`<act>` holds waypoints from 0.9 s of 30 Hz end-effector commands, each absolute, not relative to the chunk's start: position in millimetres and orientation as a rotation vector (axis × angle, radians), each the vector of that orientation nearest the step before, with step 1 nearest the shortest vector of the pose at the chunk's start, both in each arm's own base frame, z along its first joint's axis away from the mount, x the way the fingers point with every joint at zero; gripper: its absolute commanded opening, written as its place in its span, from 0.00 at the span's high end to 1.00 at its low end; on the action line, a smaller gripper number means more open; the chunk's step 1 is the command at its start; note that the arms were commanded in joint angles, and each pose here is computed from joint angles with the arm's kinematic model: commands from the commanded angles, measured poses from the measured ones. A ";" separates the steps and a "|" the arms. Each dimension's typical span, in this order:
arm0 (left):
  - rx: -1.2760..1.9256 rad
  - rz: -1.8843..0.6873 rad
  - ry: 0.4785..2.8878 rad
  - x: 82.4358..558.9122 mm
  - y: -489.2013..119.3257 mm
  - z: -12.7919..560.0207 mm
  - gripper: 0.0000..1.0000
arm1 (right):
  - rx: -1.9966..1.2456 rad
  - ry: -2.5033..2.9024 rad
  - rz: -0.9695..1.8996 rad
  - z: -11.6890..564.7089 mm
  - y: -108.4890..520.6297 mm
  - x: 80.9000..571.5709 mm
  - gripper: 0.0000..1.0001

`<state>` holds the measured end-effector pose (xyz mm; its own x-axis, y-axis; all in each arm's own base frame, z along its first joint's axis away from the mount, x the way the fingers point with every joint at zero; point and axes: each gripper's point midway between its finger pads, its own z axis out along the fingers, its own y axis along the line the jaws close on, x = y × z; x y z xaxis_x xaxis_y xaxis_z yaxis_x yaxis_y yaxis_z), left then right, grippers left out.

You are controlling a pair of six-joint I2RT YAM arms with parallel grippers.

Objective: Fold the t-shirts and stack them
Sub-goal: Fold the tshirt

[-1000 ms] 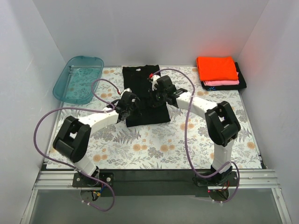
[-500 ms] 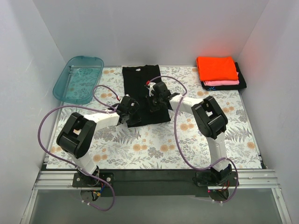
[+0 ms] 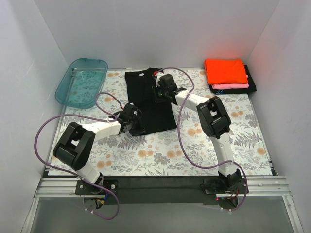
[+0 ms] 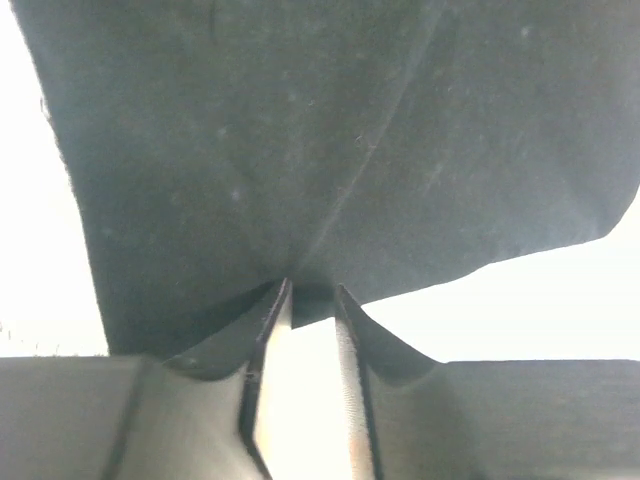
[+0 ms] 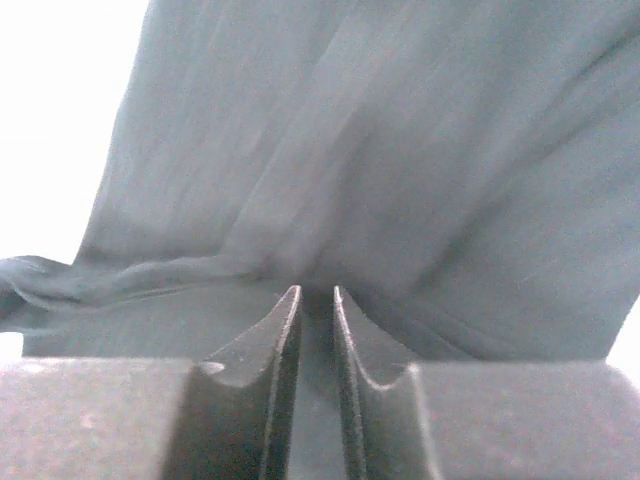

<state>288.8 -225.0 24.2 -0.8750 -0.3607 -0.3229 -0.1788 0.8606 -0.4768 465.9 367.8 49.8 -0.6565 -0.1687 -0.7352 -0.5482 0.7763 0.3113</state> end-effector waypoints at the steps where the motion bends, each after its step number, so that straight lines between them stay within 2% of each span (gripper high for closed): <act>1: -0.355 -0.576 2.775 242.9 -210.7 15.5 0.76 | -0.482 2.078 0.625 102.1 356.6 517.3 0.73; 4: -0.370 -0.571 2.733 244.3 -206.3 27.6 0.68 | -0.482 2.062 0.631 120.6 348.7 521.2 0.70; 5: -0.382 -0.564 2.719 246.8 -205.1 33.1 0.63 | -0.479 2.032 0.644 140.9 345.6 519.6 0.68; 7: -0.412 -0.587 2.654 255.2 -205.9 53.3 0.58 | -0.509 2.073 0.690 138.7 340.9 497.2 0.61; 9: -0.451 -0.599 2.587 265.2 -206.4 71.5 0.50 | -0.503 2.053 0.720 164.4 334.4 478.7 0.58; 10: -0.460 -0.617 2.549 268.4 -206.1 82.6 0.47 | -0.511 2.115 0.741 143.0 326.4 458.6 0.55; 11: -0.469 -0.621 2.532 270.2 -205.1 88.1 0.44 | -0.495 2.101 0.773 160.7 321.8 446.3 0.54; 13: -0.490 -0.604 2.485 275.7 -200.5 98.8 0.42 | -0.514 2.178 0.852 139.0 314.6 409.0 0.53; 16: -0.539 -0.565 2.473 275.7 -190.8 95.2 0.46 | -0.537 2.200 0.989 143.8 312.2 367.1 0.53; 17: -0.540 -0.560 2.471 276.5 -190.3 92.4 0.49 | -0.532 2.244 1.003 128.8 304.0 348.1 0.54; 22: -0.638 -0.479 2.533 276.4 -168.4 54.0 0.68 | -0.497 2.348 1.042 85.2 285.3 312.9 0.54; 27: -0.752 -0.362 2.663 253.5 -151.6 25.1 0.75 | -0.449 2.479 1.020 33.0 262.5 283.5 0.56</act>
<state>270.4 -162.4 36.8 -0.7951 -0.5222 -0.3085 -0.3929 0.8309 -0.3940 289.3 264.0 40.6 -0.8554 -0.1477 -0.4965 -0.4450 0.7001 0.5585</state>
